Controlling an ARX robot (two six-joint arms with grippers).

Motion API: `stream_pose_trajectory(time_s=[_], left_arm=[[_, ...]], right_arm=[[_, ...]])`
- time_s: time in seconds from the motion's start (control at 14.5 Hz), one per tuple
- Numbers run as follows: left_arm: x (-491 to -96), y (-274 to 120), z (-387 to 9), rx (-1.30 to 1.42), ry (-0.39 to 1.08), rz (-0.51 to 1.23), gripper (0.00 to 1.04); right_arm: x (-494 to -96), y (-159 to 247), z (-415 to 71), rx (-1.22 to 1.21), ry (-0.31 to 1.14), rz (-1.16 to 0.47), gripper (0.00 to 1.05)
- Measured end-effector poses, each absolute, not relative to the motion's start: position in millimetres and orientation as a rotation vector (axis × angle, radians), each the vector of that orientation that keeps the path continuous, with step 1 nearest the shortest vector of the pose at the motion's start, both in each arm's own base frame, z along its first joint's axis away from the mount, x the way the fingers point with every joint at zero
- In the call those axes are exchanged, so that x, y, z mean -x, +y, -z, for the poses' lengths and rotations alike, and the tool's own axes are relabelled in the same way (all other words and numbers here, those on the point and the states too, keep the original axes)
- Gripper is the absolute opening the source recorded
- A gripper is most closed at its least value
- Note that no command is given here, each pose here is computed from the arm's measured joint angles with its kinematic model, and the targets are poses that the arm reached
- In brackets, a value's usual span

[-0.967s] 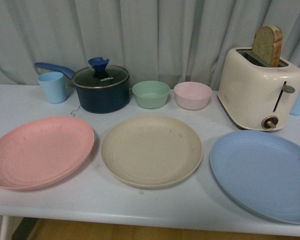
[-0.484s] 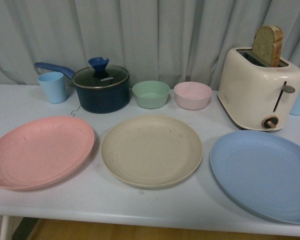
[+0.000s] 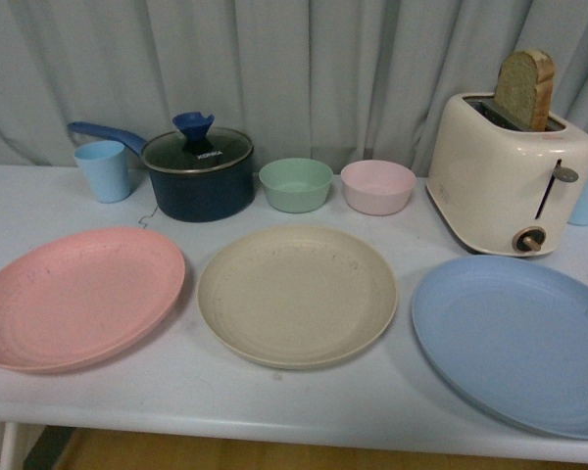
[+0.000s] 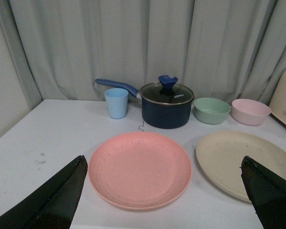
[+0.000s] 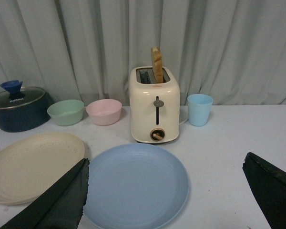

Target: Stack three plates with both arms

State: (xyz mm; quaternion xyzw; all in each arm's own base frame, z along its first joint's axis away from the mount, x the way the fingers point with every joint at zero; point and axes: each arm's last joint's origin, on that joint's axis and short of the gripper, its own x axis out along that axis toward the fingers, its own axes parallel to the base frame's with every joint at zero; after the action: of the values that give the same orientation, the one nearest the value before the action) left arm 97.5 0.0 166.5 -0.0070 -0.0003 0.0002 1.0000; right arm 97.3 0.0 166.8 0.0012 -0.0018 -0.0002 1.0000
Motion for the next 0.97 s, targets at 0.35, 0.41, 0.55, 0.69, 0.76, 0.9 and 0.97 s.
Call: stream_pose_trajectory(time_s=[0.35,0.41,0.55,0.69,0.76,0.9,0.97], left_arm=[[-97.5,0.0,-166.5,0.014,-0.001,0.0,0.98],[-97.5,0.0,-166.5,0.014,-0.001,0.0,0.98],[-97.5,0.0,-166.5,0.014,-0.001,0.0,0.98],[-97.5,0.0,-166.5,0.014,-0.001,0.0,0.98],[-97.5,0.0,-166.5,0.014,-0.001,0.0,0.98],[-97.5,0.0,-166.5,0.014,-0.001,0.0,0.98],[-97.5,0.0,-166.5,0.014,-0.001,0.0,0.98]], right_arm=[[-97.3,0.0,-166.8,-0.002,-0.004,0.001,0.98],[-97.3,0.0,-166.8,-0.002,-0.004,0.001,0.98],[-97.3,0.0,-166.8,-0.002,-0.004,0.001,0.98],[-97.3,0.0,-166.8,-0.002,-0.004,0.001,0.98],[-97.3,0.0,-166.8,-0.002,-0.004,0.0,0.98],[-97.3,0.0,-166.8,-0.002,-0.004,0.001,0.98],[-97.3,0.0,-166.8,-0.002,-0.004,0.001,0.98]])
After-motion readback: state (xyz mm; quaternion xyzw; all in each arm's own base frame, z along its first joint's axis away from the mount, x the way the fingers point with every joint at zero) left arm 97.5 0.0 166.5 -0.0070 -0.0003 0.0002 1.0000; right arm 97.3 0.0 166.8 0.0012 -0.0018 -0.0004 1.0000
